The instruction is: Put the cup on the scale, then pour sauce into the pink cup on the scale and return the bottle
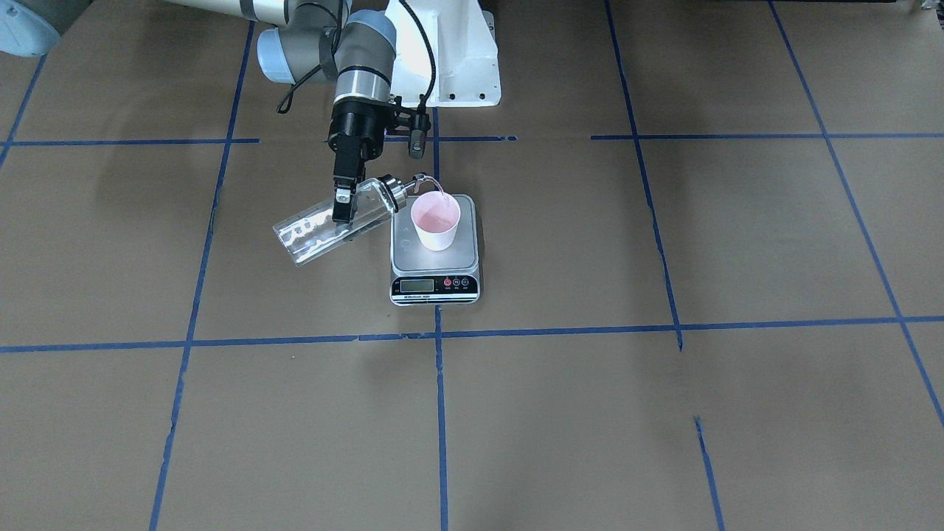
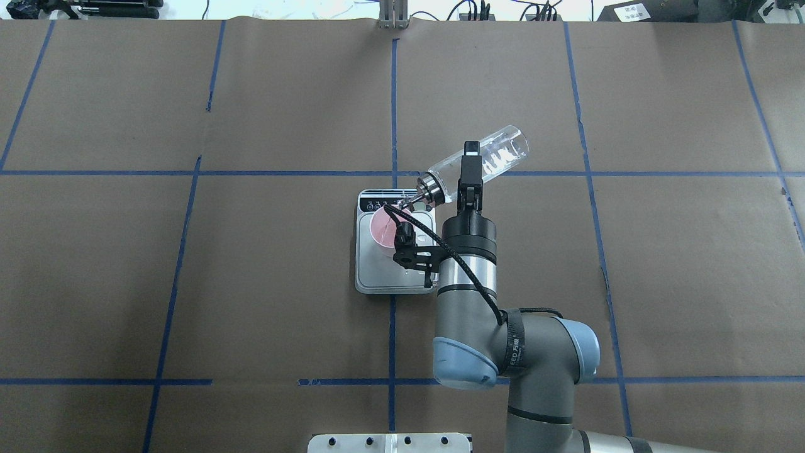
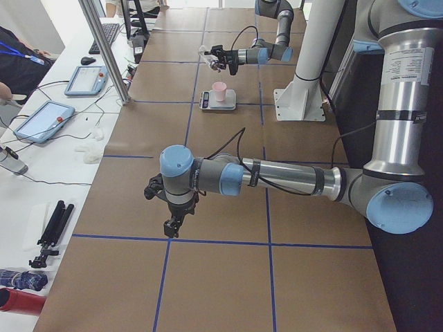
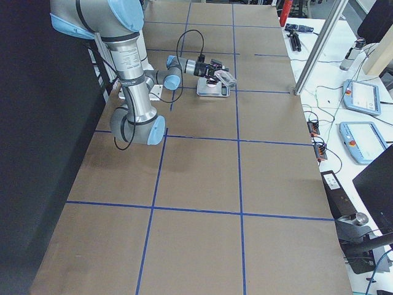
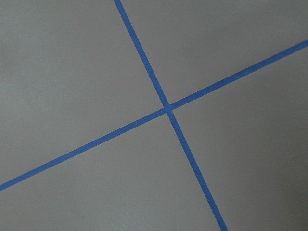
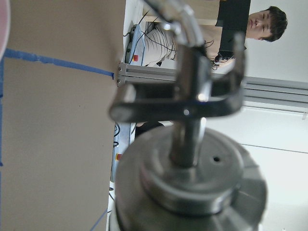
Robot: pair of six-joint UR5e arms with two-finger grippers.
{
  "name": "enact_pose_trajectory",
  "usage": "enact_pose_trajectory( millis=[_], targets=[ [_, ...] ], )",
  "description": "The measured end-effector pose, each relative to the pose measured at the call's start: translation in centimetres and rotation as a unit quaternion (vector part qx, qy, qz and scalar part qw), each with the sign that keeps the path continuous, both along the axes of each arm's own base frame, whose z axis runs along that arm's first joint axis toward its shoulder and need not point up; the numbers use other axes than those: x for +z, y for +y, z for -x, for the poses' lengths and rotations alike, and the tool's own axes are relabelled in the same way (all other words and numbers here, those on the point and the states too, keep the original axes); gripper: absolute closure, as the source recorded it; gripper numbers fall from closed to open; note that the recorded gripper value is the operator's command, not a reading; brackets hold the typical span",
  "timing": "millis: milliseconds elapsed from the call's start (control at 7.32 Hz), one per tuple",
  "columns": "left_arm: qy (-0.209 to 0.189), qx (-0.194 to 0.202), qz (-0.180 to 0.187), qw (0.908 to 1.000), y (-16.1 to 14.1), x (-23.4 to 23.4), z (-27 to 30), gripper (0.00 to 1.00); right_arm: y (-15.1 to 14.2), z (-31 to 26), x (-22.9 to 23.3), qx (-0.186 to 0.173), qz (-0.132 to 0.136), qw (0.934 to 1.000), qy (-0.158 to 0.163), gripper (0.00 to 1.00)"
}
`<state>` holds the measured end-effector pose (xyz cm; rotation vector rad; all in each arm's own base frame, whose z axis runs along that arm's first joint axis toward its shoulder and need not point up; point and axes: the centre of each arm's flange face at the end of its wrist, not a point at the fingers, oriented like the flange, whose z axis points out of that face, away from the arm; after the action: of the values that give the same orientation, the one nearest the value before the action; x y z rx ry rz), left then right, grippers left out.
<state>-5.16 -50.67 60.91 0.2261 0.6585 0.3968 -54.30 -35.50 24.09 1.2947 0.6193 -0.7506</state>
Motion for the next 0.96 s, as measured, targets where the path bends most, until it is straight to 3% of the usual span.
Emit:
enact_pose_trajectory(
  millis=[410,683,819,956],
  targets=[
    [0.000,-0.003,-0.009,1.0000,0.0,-1.0,0.3,0.00,-0.1,0.1,0.3,-0.003,0.011,0.9982,-0.059,1.00],
    [0.000,-0.006,-0.015,0.9999,0.1,-1.8,0.4,0.00,-0.2,0.2,0.4,-0.006,0.024,0.9933,-0.113,1.00],
    [-0.001,-0.007,-0.016,0.9998,0.2,-2.1,0.5,0.00,-0.3,0.1,0.3,-0.008,0.033,0.9859,-0.164,1.00],
    [-0.001,-0.008,-0.019,0.9998,0.2,-2.3,0.7,0.00,-0.5,-0.1,0.2,-0.010,0.041,0.9734,-0.225,1.00]
  ],
)
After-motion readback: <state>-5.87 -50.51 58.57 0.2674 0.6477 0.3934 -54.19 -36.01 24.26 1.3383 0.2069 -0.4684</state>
